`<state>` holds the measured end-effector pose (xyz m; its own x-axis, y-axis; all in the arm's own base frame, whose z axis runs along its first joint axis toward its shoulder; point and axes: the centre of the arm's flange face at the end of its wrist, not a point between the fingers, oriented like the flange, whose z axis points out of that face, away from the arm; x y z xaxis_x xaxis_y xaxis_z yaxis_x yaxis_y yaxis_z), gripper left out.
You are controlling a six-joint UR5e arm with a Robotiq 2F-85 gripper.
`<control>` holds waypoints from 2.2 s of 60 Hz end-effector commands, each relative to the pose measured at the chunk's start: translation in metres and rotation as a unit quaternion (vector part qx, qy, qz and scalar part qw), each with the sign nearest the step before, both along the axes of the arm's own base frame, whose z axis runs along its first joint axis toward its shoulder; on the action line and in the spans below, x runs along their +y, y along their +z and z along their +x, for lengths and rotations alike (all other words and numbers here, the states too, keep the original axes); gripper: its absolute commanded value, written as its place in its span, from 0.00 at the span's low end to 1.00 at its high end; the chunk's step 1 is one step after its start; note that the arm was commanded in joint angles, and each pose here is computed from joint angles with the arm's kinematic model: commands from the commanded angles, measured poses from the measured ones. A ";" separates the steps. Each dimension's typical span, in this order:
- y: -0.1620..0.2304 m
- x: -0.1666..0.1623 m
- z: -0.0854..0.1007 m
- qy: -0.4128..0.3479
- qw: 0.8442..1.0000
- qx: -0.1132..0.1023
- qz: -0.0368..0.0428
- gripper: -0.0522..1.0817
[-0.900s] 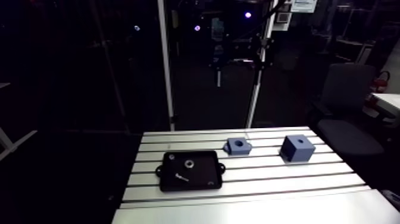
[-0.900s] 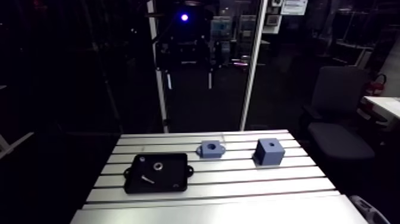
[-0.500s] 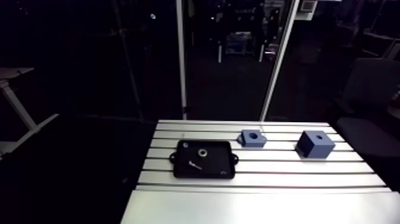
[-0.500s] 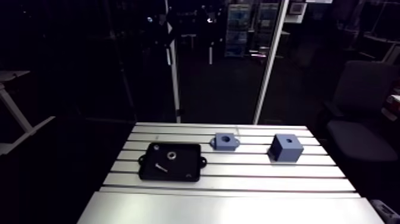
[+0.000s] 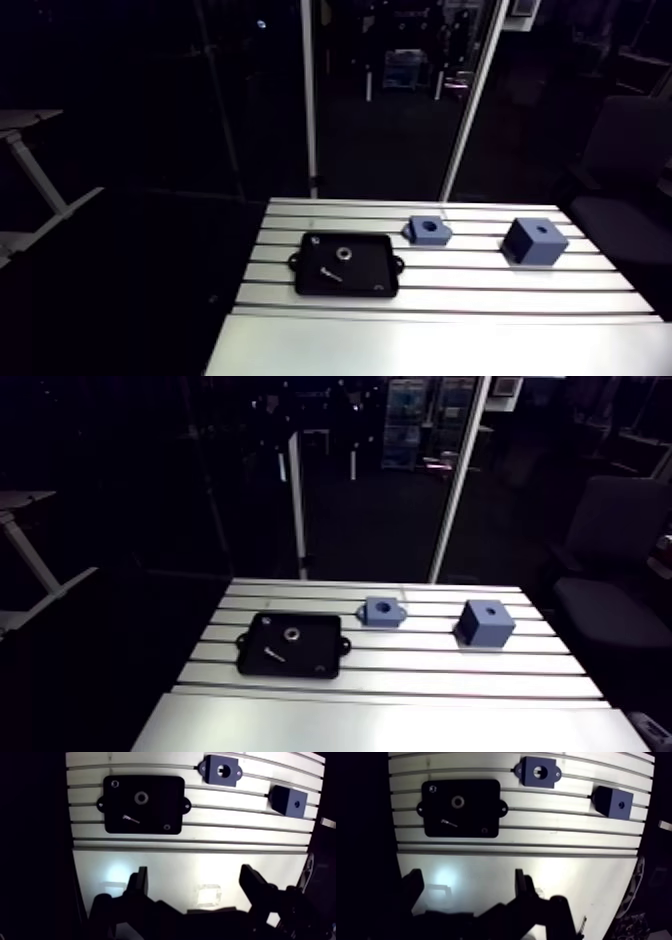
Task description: Pick up the bearing and press it into the housing until flush.
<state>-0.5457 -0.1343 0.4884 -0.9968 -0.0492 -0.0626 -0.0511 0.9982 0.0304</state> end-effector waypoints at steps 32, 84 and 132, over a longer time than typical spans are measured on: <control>-0.180 -0.068 -0.036 -0.022 1.000 -0.007 -0.003 0.05; -0.261 -0.073 -0.026 -0.025 1.000 -0.017 -0.007 0.05; -0.295 -0.071 -0.026 -0.004 1.000 -0.019 -0.006 0.05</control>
<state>-0.5721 -0.2069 0.2038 -0.9936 -0.0268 -0.1093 -0.0289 0.9994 0.0171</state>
